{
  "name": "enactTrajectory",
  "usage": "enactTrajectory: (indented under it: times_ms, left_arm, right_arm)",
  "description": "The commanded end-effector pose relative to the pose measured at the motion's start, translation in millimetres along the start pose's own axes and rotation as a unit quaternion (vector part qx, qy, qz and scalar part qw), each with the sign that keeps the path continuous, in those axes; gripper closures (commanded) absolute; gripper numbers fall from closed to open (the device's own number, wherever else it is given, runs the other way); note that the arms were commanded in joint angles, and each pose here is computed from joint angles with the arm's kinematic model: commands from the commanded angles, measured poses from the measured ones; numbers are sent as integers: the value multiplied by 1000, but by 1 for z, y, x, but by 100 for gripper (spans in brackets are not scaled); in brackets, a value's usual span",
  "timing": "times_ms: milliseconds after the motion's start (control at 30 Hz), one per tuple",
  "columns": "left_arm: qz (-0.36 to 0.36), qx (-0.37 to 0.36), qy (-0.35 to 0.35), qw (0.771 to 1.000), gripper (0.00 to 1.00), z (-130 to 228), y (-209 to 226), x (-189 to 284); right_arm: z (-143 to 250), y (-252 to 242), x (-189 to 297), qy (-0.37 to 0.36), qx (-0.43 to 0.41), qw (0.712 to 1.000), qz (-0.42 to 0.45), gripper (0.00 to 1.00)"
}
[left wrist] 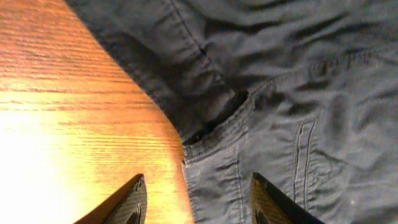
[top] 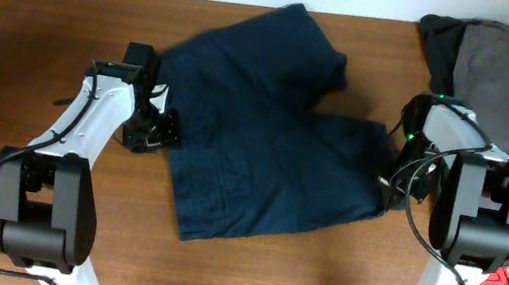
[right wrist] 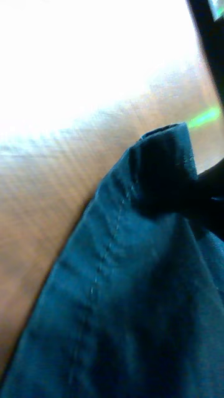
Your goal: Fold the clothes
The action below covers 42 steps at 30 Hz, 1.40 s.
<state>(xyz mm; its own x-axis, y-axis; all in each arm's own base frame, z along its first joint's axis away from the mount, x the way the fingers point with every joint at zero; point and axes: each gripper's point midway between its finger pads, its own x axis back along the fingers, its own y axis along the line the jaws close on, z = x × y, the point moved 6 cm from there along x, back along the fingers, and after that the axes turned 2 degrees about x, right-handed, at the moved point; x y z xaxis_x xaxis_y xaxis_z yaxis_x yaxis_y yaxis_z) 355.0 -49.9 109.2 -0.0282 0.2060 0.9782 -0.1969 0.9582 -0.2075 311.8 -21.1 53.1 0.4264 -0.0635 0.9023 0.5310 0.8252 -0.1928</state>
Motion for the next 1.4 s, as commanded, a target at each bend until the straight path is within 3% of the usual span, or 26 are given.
enactTrajectory:
  times_ms: [0, 233, 267, 367, 467, 533, 567, 633, 667, 700, 733, 833, 933, 1000, 1033, 1100, 1233, 1367]
  left_arm:
    - [-21, -9, -22, 999, 44, -8, 5, 3]
    - [-19, 26, -43, 999, 43, -21, 30, 9]
    - [-18, 28, -43, 999, 43, -21, 31, 9]
    - [-18, 28, -45, 998, 43, -22, 32, 9]
    - [-18, 20, -45, 999, 43, -22, 32, 9]
    - [-19, 19, -45, 999, 43, -22, 32, 9]
    - [-18, 19, -47, 999, 43, -23, 32, 9]
    - [-16, 17, -55, 998, 43, -26, 31, 10]
    - [-8, 2, -65, 998, 43, -30, 28, 10]
    - [-6, -5, -70, 998, 40, -32, 28, 10]
    - [-5, -11, -75, 997, 38, -34, 27, 10]
    - [-4, -14, -82, 997, 37, -36, 27, 11]
    - [-3, -15, -87, 996, 37, -38, 26, 11]
    - [-2, -16, -92, 996, 37, -40, 26, 12]
    - [-2, -16, -93, 996, 36, -40, 26, 12]
    - [-2, -16, -95, 995, 36, -41, 25, 12]
    - [-1, -16, -97, 995, 36, -41, 25, 12]
    - [-1, -16, -97, 995, 37, -41, 25, 12]
  right_arm:
    - [21, -1, -11, 10, 14, 999, 45, 96]
    - [99, 11, 56, -113, 100, 988, 3, 95]
    - [103, 10, 59, -114, 117, 986, 8, 90]
    - [105, -4, 61, -124, 121, 983, 60, 89]
    - [102, -2, 73, -168, 148, 974, 40, 88]
    - [102, 1, 91, -213, 185, 959, 16, 82]
    - [99, 6, 103, -246, 210, 946, 1, 65]
    - [91, 26, 129, -321, 281, 903, -48, 43]
    - [83, 49, 150, -380, 334, 857, -94, 21]
    - [75, 60, 162, -416, 339, 836, -113, 11]
    - [65, 71, 174, -455, 334, 815, -130, 9]
    - [41, 96, 196, -526, 322, 770, -163, 9]
    - [16, 122, 196, -553, 320, 747, -184, 11]
    - [-7, 145, 178, -551, 327, 742, -198, 27]
    - [-14, 153, 170, -546, 333, 741, -205, 41]
    - [-24, 168, 155, -538, 346, 736, -223, 84]
    - [-42, 187, 136, -536, 343, 731, -245, 96]
    - [-59, 202, 112, -530, 342, 731, -262, 96]
